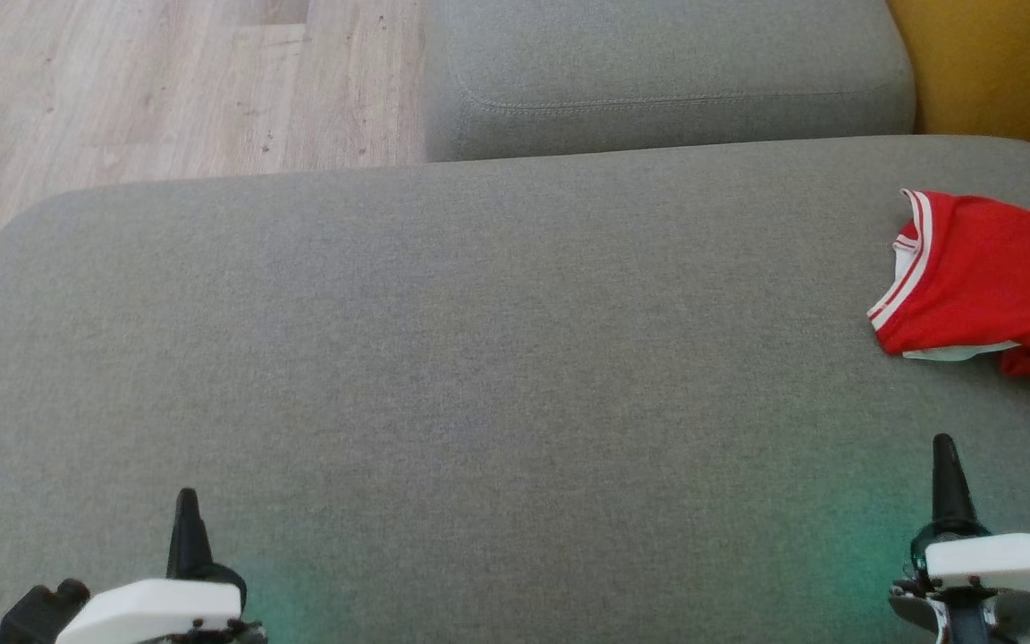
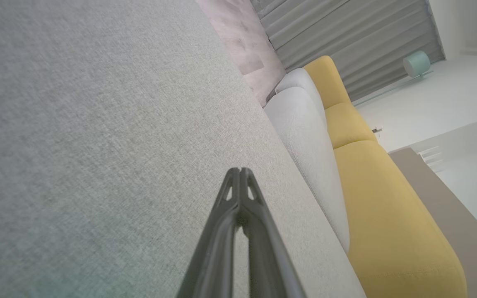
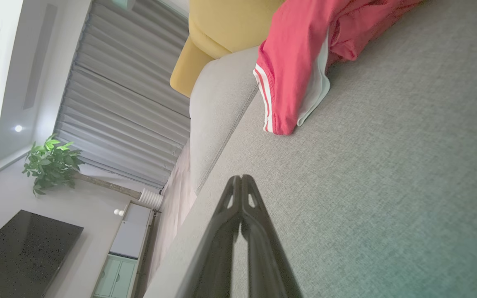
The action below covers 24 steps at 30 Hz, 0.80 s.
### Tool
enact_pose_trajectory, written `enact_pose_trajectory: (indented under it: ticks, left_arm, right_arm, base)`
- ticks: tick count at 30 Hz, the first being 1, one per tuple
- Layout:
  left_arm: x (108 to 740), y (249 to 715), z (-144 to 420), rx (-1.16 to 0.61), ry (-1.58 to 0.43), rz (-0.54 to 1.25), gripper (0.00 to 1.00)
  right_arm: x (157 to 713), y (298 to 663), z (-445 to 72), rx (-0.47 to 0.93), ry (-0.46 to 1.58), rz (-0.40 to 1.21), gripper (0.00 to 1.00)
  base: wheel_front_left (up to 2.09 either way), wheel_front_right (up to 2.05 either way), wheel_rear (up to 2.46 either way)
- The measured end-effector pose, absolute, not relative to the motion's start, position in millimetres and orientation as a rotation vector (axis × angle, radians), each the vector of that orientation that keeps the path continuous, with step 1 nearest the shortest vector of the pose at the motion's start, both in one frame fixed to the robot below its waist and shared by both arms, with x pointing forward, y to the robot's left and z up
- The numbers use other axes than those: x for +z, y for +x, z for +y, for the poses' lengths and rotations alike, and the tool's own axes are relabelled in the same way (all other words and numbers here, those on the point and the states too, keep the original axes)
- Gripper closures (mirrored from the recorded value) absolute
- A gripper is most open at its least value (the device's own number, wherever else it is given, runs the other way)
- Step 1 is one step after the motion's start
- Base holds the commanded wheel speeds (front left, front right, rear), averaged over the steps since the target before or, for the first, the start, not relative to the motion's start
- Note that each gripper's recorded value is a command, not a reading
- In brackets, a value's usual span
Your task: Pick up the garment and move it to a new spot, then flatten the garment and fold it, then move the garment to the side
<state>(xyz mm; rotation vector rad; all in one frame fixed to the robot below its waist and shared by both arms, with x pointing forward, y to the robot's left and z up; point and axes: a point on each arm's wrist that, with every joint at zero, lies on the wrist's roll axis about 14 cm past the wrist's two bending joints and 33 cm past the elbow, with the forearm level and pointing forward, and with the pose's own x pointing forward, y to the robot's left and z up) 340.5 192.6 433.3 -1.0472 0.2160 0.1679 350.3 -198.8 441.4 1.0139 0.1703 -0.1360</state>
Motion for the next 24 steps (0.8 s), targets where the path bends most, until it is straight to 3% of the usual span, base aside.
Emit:
enact_pose_trajectory:
  ticks: [24]
  left_arm:
    - [454, 359, 189, 0.116, -1.332, 0.162, 1.0]
  right_arm:
    - [458, 362, -203, -0.133, 1.323, 0.109, 1.0]
  base:
    - [0.0, 0.0, 0.0]
